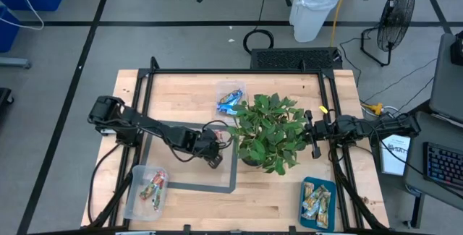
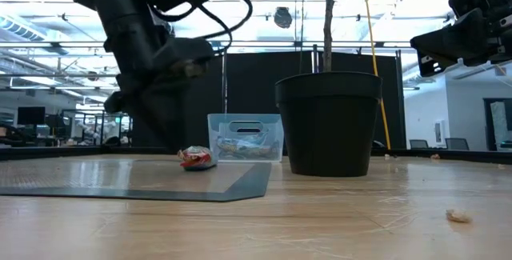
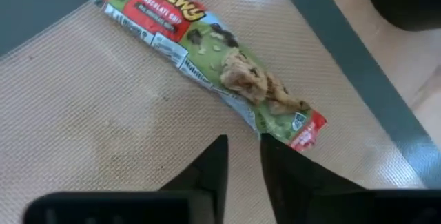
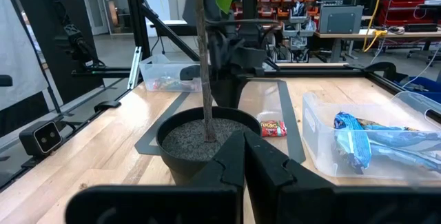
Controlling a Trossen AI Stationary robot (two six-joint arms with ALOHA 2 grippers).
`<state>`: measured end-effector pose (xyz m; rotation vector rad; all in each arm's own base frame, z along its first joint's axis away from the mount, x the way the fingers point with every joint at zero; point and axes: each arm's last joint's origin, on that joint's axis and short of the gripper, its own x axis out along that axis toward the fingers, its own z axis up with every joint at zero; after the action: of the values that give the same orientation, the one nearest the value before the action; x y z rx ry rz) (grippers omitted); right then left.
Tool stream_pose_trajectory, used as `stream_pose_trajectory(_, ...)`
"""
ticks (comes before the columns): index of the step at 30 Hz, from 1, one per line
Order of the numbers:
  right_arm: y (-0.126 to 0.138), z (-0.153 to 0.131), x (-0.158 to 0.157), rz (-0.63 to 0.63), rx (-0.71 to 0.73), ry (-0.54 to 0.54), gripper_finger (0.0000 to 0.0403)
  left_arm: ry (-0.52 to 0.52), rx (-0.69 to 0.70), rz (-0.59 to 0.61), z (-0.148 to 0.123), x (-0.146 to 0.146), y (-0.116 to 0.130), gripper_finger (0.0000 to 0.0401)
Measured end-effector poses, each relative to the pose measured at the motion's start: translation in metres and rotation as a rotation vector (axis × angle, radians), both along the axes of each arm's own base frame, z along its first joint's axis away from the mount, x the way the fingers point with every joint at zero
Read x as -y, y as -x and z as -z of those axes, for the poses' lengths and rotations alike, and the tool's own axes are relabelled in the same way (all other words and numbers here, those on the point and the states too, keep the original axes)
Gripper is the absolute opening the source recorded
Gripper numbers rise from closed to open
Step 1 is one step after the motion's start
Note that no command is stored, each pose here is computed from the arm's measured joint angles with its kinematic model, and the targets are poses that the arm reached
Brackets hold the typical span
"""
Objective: Pick and place Granola Bars by type
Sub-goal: Put the red granola bar into the bottom transparent bin
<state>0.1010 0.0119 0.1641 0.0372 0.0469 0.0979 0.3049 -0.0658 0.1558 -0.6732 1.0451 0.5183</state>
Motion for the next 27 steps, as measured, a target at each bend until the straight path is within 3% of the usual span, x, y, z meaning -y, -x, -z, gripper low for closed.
stream_pose_trajectory(6,0.000,0.000,0.000,0.000,-0.001,0.000,0.0000,0.014,-0.013,-0.068,0.010,-0.010,-0.005,0.0148)
stream_pose_trajectory(12,0.000,0.000,0.000,0.000,0.000,0.000,0.0000,0.020,-0.001,-0.075,0.011,-0.012,-0.008,0.0185)
stream_pose_trajectory(19,0.000,0.000,0.000,0.000,-0.001,0.000,0.0000,0.023,0.015,-0.064,0.010,-0.012,-0.009,0.0195)
stream_pose_trajectory(27,0.000,0.000,0.000,0.000,0.000,0.000,0.0000,0.066,0.125,-0.002,0.004,-0.009,-0.020,0.0193)
